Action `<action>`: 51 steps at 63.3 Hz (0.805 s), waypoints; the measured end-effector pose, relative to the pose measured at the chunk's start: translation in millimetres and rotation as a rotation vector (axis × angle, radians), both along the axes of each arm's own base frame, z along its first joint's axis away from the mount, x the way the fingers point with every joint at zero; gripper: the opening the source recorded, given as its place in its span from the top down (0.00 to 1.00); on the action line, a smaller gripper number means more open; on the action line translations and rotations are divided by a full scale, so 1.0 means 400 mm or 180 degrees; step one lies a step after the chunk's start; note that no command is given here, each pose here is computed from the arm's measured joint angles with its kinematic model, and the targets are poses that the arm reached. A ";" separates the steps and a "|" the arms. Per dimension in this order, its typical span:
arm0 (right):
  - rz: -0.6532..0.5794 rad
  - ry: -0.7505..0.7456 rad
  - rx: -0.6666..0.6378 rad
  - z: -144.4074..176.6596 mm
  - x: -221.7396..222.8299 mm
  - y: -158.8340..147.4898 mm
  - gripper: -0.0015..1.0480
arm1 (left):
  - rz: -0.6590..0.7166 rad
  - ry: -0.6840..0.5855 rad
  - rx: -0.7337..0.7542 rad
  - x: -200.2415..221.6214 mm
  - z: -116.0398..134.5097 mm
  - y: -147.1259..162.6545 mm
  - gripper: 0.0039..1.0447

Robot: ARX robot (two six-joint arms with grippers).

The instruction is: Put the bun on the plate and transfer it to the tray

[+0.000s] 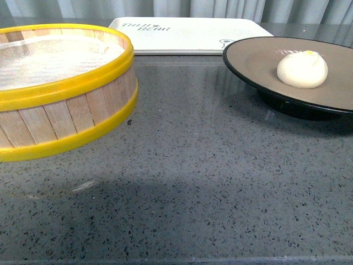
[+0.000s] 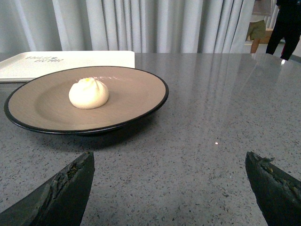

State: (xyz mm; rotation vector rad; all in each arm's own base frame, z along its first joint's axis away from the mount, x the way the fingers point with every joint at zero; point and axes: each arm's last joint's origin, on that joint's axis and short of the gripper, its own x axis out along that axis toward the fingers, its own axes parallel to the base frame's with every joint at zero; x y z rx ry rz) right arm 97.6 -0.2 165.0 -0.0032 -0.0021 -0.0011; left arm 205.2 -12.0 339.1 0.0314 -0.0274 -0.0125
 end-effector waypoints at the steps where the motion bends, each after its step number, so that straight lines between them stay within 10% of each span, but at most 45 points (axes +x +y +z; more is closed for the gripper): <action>1: 0.0000 0.0000 0.0000 0.000 0.000 0.000 0.09 | -0.0010 -0.0011 -0.0009 -0.005 -0.007 0.004 0.42; 21: 0.0001 0.0000 0.0000 0.000 0.000 0.000 0.09 | 0.0036 0.0112 -0.0084 -0.087 -0.216 0.029 0.96; 51: 0.0000 0.0000 0.0000 0.000 0.000 0.000 0.09 | 0.0035 0.0110 -0.0105 -0.162 -0.337 0.029 0.96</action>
